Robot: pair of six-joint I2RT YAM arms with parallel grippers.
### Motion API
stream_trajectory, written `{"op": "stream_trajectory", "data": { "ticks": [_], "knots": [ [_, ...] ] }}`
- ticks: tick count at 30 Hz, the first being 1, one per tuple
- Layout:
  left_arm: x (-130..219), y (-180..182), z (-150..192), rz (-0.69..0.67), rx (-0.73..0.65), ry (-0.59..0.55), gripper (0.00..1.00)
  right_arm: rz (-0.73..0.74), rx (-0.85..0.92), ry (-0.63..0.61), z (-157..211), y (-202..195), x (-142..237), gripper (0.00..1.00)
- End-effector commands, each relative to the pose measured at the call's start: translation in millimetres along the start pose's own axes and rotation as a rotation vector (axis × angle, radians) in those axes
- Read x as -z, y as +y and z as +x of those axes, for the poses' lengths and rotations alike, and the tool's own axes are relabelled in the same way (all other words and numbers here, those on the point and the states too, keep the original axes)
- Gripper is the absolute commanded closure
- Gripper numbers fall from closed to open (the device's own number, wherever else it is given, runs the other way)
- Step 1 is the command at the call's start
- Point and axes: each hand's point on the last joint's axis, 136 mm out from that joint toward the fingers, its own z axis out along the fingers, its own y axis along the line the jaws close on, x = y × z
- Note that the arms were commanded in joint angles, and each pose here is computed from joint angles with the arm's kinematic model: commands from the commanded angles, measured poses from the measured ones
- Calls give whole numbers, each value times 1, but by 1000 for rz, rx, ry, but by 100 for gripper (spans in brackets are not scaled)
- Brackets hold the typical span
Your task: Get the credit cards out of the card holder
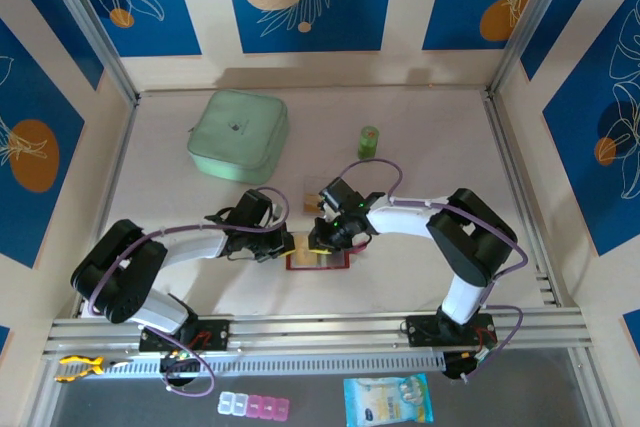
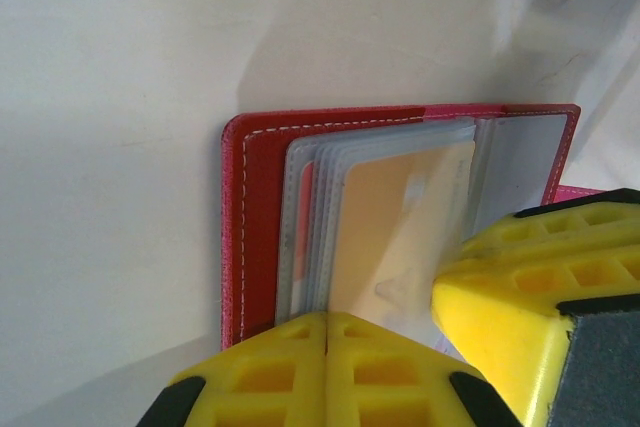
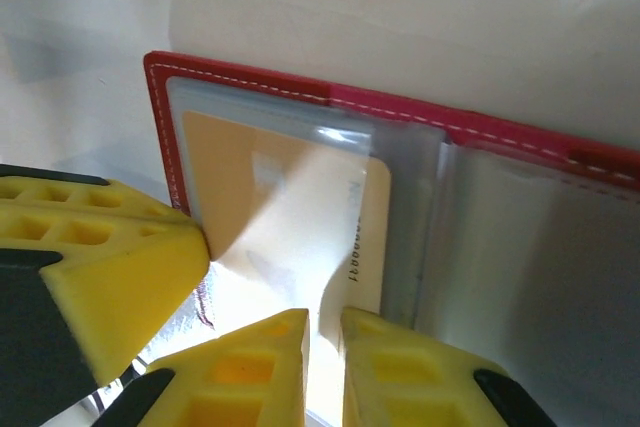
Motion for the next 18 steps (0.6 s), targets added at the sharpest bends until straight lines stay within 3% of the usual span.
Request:
{"op": "stream_trajectory", "data": {
  "ticks": [1, 9, 18],
  "knots": [
    [-3, 22, 9, -78, 19, 18, 100, -39, -5, 51, 9, 6, -8, 82],
    [-4, 22, 9, -79, 20, 19, 100, -37, -10, 58, 10, 2, -11, 78],
    [-3, 22, 9, -82, 19, 15, 95, 154, -41, 51, 10, -28, -5, 73]
  ]
}}
